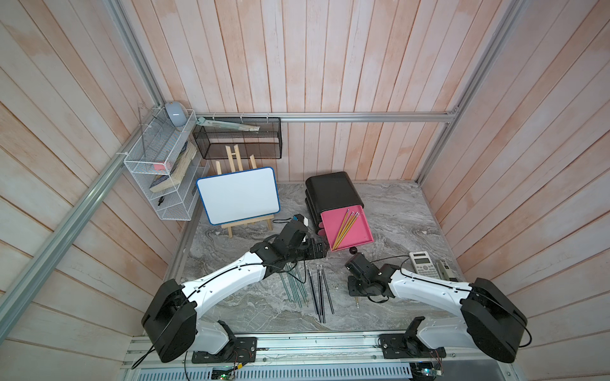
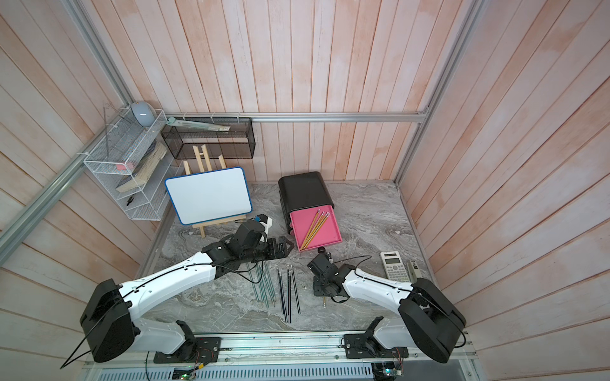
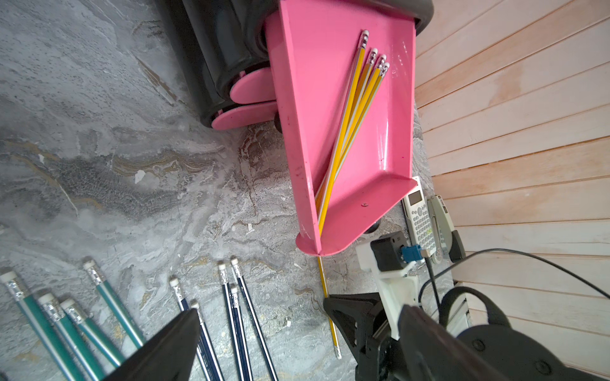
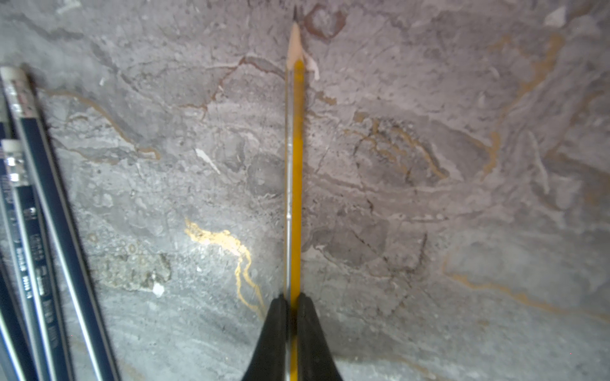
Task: Please place the pencils in the drawer according to their color
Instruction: Pick up the pencil from the center of the board, then place the pencil in the drawer.
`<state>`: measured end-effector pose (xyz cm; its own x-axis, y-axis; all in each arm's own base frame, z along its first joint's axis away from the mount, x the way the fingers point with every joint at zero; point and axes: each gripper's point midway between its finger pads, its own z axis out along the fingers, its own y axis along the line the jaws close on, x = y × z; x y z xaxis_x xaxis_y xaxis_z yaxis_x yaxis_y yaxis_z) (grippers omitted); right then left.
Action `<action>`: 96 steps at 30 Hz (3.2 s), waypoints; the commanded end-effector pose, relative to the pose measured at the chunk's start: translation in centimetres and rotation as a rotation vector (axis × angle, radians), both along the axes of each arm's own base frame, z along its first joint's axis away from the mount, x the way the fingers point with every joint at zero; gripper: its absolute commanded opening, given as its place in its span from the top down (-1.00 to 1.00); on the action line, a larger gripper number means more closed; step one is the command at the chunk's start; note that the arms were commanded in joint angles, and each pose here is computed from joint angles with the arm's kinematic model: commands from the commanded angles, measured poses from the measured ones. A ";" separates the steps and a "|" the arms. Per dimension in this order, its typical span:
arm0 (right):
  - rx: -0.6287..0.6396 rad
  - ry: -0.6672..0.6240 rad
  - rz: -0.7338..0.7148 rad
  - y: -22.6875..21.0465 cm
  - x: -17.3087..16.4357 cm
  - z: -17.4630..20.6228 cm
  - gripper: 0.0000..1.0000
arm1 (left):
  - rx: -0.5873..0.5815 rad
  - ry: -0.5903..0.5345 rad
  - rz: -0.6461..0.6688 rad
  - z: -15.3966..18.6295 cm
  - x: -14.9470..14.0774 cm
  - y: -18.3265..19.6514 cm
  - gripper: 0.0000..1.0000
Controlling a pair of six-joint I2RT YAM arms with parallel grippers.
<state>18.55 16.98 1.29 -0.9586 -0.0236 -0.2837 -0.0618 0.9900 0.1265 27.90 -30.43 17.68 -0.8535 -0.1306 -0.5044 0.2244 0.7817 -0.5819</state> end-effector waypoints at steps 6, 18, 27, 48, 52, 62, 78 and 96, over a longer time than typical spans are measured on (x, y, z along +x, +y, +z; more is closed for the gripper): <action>0.065 0.147 0.052 0.6 -3.5 -2.1 1.00 | -0.014 -0.004 0.001 0.0 0.0 -0.2 -0.99; 0.318 0.063 0.109 5.1 -2.2 4.2 1.00 | -0.048 0.058 0.041 -1.3 0.0 0.4 -0.99; 0.462 0.056 0.193 8.9 -1.7 7.3 1.00 | -0.089 0.101 0.088 -1.9 0.5 1.8 -0.99; 0.666 -0.025 0.343 16.5 1.4 14.8 1.00 | -0.092 0.020 0.128 2.0 1.9 3.3 -0.99; 0.721 -0.070 0.295 16.3 3.6 16.7 1.00 | -0.084 -0.020 0.132 3.5 2.3 3.6 -0.99; 0.819 -0.183 0.095 11.6 9.2 19.4 1.00 | -0.075 -0.046 0.112 4.6 2.9 3.2 -0.99; 0.883 -0.222 -0.178 4.8 13.4 17.3 1.00 | -0.071 -0.044 0.085 4.8 3.1 2.6 -0.99; 0.919 -0.228 -0.292 3.9 17.5 15.6 1.00 | -0.074 -0.037 0.077 4.6 3.0 2.3 -0.99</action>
